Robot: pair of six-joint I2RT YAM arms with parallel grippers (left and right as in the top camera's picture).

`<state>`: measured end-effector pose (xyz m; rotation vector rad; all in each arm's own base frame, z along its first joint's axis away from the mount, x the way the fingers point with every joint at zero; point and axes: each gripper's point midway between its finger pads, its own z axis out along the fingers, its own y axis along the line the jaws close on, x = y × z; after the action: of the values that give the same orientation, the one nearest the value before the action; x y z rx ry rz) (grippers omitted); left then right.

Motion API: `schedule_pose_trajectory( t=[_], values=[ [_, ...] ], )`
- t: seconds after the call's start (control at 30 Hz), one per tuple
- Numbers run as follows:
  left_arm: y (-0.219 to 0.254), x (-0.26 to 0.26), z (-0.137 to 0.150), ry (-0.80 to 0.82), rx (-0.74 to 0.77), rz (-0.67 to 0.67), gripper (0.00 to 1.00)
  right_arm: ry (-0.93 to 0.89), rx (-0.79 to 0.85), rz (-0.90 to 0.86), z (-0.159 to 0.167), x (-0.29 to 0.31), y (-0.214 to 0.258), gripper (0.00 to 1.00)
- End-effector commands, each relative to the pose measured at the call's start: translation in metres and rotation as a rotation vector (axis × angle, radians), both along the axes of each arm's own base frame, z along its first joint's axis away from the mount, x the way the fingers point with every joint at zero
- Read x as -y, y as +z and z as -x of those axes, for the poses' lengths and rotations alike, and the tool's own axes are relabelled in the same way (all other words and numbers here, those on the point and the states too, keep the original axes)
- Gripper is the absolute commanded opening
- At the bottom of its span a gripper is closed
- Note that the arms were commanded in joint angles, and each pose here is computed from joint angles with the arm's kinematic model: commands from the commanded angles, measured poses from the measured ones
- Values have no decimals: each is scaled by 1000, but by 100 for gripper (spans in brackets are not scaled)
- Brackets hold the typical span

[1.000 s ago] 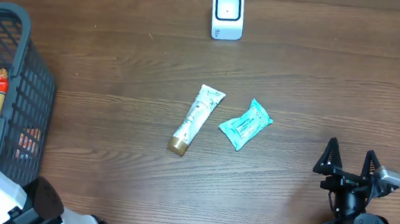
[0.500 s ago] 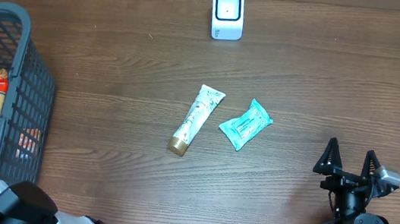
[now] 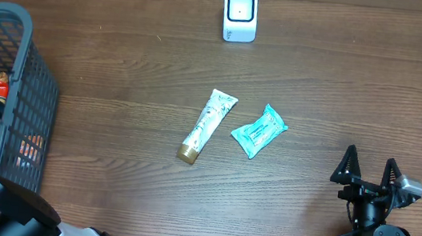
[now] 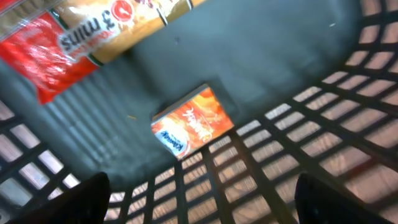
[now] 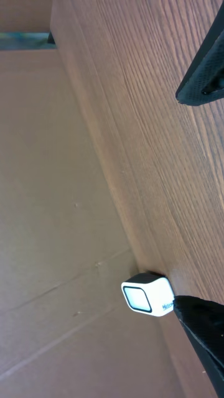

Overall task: Scan the item barcode
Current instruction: 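Return the left gripper into the basket toward the red box, then grasp the small orange box in the basket with the left gripper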

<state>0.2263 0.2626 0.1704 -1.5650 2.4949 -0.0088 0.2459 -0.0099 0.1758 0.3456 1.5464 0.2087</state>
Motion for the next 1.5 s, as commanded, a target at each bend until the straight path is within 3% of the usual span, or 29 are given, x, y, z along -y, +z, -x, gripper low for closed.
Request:
schedule_pose_trajectory(
  t=[0.0, 0.13, 0.3, 0.43, 0.97, 1.3, 1.47],
  values=[
    [-14, 2, 6, -25, -13, -6, 86, -9, 7, -2, 0, 2, -1, 100],
    [-30, -7, 11, -28, -56, -50, 87, -9, 7, -2, 0, 2, -1, 100],
    [-45, -13, 9, -152, -67, -98, 88, -9, 7, -2, 0, 2, -1, 100],
    [-62, -11, 9, -225, -74, -105, 100, -9, 7, -2, 0, 2, -1, 100],
    [-124, 0, 16, -265, -69, -114, 100, -9, 7, -2, 0, 2, -1, 100],
    [-154, 1, 17, -265, -73, -105, 96, -9, 7, -2, 0, 2, -1, 100],
    [-172, 7, 25, -246, -121, -49, 84, -9, 7, -2, 0, 2, -1, 100]
  ],
)
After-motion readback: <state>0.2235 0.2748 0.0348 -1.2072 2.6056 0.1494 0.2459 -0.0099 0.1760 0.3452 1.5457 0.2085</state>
